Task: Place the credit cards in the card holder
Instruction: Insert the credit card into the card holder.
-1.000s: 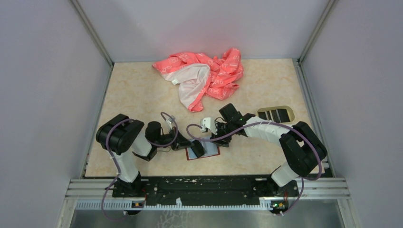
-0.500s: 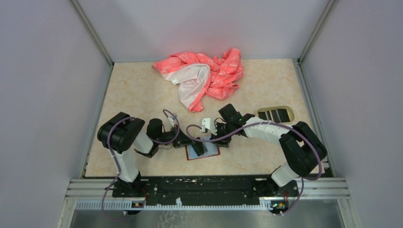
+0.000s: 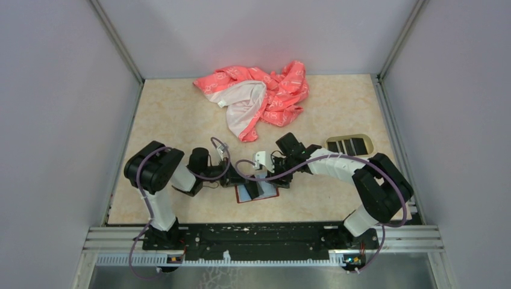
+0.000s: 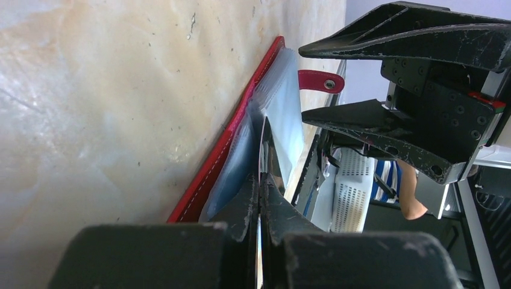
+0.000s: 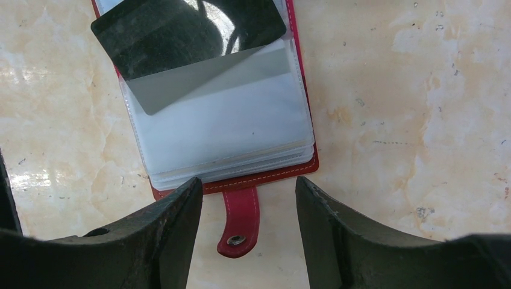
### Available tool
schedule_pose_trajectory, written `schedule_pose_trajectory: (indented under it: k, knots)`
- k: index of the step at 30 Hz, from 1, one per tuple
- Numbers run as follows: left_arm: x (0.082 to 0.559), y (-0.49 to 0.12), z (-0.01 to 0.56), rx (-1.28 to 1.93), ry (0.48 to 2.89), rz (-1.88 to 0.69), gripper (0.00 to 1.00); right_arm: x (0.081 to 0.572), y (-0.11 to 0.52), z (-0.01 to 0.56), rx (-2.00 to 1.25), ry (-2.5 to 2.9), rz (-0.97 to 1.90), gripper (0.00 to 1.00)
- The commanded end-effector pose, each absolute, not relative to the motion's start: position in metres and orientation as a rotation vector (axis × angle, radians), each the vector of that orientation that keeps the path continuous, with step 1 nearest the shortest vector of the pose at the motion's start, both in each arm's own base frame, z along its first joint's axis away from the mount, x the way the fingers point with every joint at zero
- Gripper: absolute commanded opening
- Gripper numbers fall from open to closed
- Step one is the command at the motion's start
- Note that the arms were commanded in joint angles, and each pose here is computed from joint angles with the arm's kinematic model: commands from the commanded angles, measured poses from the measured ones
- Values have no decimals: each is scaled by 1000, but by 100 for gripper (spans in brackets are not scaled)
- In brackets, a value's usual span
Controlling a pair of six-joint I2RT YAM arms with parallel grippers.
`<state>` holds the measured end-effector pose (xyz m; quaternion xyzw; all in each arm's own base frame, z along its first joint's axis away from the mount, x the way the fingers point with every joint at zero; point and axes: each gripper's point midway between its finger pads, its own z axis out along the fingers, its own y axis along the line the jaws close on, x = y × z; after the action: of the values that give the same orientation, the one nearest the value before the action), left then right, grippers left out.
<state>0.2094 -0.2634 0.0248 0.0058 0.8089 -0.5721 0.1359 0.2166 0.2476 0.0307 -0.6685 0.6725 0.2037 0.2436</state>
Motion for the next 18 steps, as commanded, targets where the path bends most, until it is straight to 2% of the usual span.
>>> schedule_pose_trajectory:
  k: [1,18]
  knots:
    - [202,-264,12,71,2410,-1647,0,225,263,45,-1821,1776,564,58]
    - [210,-271,7,96,2468,-1642,0,223,264,38,-1839,1788,548,58]
